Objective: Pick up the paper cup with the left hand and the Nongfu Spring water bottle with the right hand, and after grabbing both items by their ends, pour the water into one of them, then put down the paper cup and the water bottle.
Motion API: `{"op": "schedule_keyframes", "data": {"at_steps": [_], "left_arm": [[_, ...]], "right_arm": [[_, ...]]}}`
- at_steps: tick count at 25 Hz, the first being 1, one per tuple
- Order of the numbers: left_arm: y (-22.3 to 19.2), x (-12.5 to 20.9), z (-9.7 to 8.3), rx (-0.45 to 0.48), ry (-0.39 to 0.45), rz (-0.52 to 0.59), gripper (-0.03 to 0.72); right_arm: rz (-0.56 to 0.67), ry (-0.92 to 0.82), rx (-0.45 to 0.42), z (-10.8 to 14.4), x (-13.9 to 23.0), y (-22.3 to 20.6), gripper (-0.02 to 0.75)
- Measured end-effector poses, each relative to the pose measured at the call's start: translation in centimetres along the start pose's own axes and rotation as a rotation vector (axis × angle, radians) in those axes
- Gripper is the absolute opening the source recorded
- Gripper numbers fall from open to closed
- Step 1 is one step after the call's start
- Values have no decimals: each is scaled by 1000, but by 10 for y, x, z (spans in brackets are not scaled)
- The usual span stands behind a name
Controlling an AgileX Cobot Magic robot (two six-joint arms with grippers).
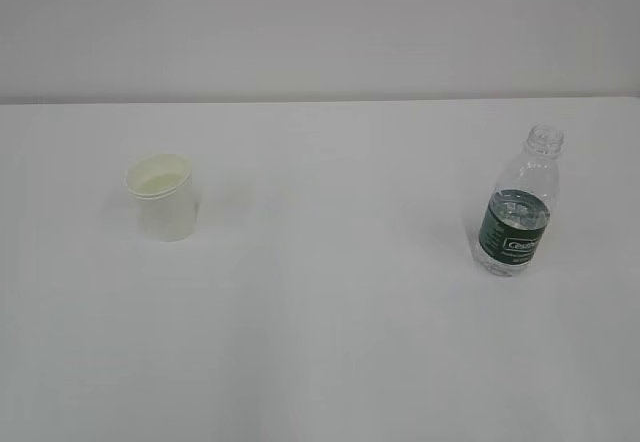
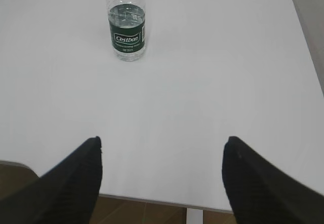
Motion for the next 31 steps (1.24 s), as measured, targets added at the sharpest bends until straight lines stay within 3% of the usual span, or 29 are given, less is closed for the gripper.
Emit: {"op": "schedule_keyframes", "data": {"at_steps": [31], "left_arm": [[0, 0, 0, -2, -1, 0, 389]], "right_arm": [[-2, 2, 1, 0, 0, 0, 552]]}}
Point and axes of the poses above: a point on each arm's last joint axis where the gripper is mounted, y pointing back along that axis away from the gripper, z along the wrist's bending axis when the last joint is at zero, x = y × z, the point moved 5 cm from there along -y, pointing out along that axis toward the gripper, and after that the axes turned 3 degrees about -y, right-handed, at the moved point
